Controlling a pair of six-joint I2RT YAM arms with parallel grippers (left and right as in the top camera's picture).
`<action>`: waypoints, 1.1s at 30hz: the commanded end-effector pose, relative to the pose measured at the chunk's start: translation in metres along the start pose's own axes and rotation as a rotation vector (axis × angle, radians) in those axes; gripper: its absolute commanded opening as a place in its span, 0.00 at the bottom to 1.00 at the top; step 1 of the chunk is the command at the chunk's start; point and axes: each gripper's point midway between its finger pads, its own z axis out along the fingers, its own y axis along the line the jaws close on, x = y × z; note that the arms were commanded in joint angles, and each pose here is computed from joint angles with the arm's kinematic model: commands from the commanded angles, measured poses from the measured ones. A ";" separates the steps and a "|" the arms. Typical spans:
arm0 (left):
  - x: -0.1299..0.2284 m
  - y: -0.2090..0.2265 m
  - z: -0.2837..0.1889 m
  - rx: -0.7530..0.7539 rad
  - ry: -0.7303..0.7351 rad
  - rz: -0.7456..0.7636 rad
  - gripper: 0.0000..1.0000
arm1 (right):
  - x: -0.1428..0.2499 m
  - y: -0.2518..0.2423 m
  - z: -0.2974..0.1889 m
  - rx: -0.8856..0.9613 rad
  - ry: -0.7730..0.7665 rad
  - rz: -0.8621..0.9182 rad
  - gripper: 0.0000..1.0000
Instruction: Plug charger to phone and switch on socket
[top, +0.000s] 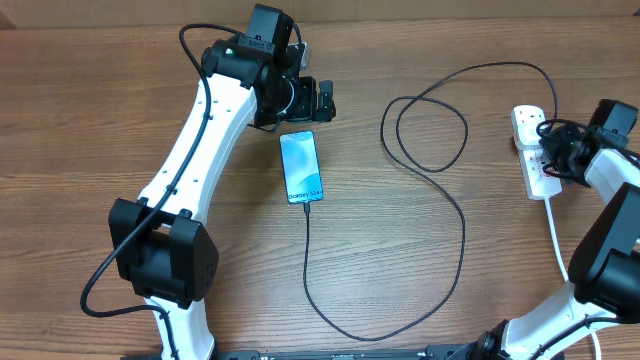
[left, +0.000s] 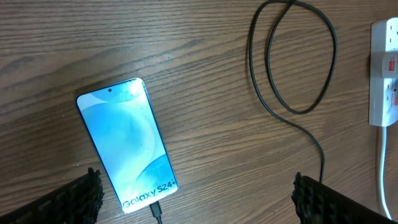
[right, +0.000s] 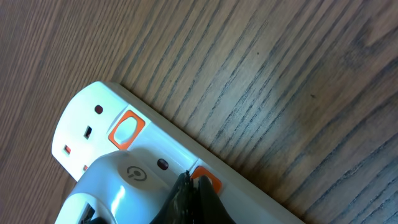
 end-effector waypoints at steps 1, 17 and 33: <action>-0.004 -0.011 -0.013 0.007 -0.036 0.043 1.00 | 0.039 0.025 0.008 -0.091 0.118 -0.062 0.04; -0.002 -0.010 -0.012 0.005 -0.028 0.041 1.00 | 0.082 0.045 0.008 -0.178 0.231 -0.184 0.04; 0.003 -0.008 -0.012 -0.002 -0.008 0.035 1.00 | 0.102 0.049 0.000 -0.225 0.326 -0.212 0.04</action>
